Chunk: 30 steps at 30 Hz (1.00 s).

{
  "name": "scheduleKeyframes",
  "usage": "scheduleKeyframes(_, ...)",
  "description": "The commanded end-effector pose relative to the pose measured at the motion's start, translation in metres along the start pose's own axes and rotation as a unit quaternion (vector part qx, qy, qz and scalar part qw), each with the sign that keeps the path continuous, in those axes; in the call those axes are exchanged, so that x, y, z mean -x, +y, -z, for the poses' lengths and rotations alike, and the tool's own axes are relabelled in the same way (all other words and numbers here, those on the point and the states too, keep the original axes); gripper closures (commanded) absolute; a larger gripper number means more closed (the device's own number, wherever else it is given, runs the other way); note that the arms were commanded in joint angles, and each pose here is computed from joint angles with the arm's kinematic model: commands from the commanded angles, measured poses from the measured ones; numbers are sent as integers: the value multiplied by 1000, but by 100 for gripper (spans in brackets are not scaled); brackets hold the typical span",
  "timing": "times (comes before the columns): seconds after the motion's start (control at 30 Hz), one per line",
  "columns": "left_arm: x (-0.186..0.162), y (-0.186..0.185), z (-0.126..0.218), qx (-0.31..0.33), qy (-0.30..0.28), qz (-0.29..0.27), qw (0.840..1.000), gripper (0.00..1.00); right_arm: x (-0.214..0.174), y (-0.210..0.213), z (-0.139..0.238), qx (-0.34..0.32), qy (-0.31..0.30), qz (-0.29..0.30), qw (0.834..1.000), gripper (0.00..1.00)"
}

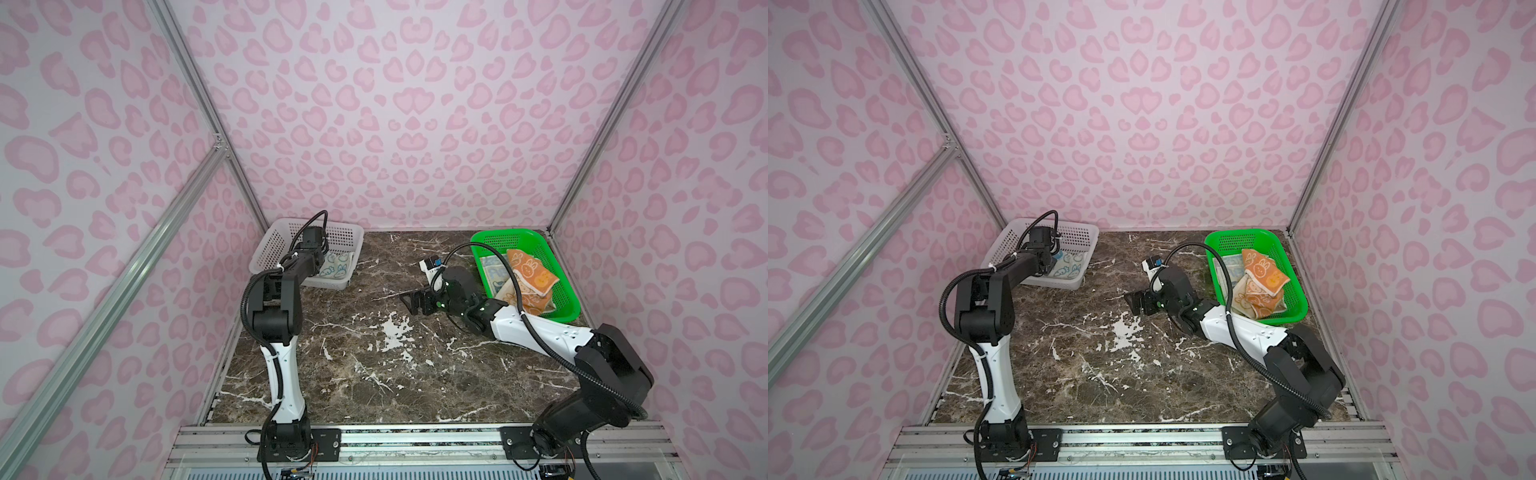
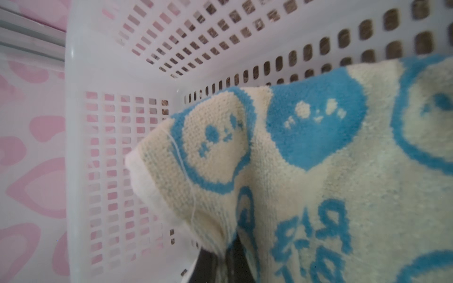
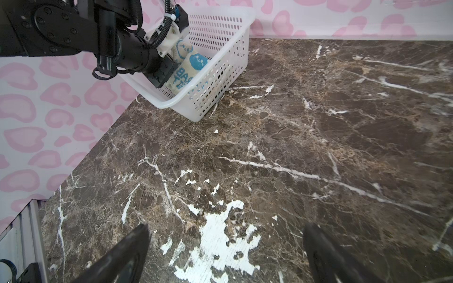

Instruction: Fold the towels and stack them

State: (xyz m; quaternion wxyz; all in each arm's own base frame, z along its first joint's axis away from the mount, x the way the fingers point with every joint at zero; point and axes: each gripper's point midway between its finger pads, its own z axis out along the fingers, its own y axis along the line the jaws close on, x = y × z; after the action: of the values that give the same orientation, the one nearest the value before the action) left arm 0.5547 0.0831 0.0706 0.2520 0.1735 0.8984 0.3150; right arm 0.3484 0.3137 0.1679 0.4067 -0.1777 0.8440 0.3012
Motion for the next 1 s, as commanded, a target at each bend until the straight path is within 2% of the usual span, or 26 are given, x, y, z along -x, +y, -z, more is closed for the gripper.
scheduleKeyframes(0.0, 2, 8, -7, 11, -4, 16, 1000, 96, 1, -1, -1, 1, -5, -3, 1000, 1)
scheduleKeyframes(0.17, -7, 11, -20, 13, 8, 12, 1000, 96, -1, 0, -5, 5, 1, -3, 1000, 1)
scheduleKeyframes(0.43, -17, 32, -35, 46, 27, 41, 998, 96, -4, -3, -8, 3, 5, -4, 1000, 1)
scheduleKeyframes(0.5, -18, 31, -36, 24, 22, 47, 998, 96, -4, -4, -10, 2, 7, -5, 1000, 1)
scheduleKeyframes(0.67, -23, 32, -41, 20, 21, 50, 998, 96, -5, -4, -11, 6, 9, -8, 1000, 1)
scheduleKeyframes(0.73, -22, 32, -42, 18, 20, 55, 998, 85, -5, -4, -11, 6, 9, -8, 1000, 1)
scheduleKeyframes(0.77, -20, 33, -41, 20, 18, 61, 998, 59, -6, -5, -12, 5, 10, -9, 1000, 1)
scheduleKeyframes(0.8, -19, 34, -41, 20, 16, 65, 998, 19, -6, -5, -12, 5, 11, -9, 1000, 1)
scheduleKeyframes(0.83, -16, 37, -40, 23, 14, 72, 997, 2, -6, -4, -12, 6, 11, -8, 1000, 1)
scheduleKeyframes(0.97, -2, 54, -27, 35, -5, 105, 994, 2, -6, -4, -12, 6, 11, -8, 1000, 1)
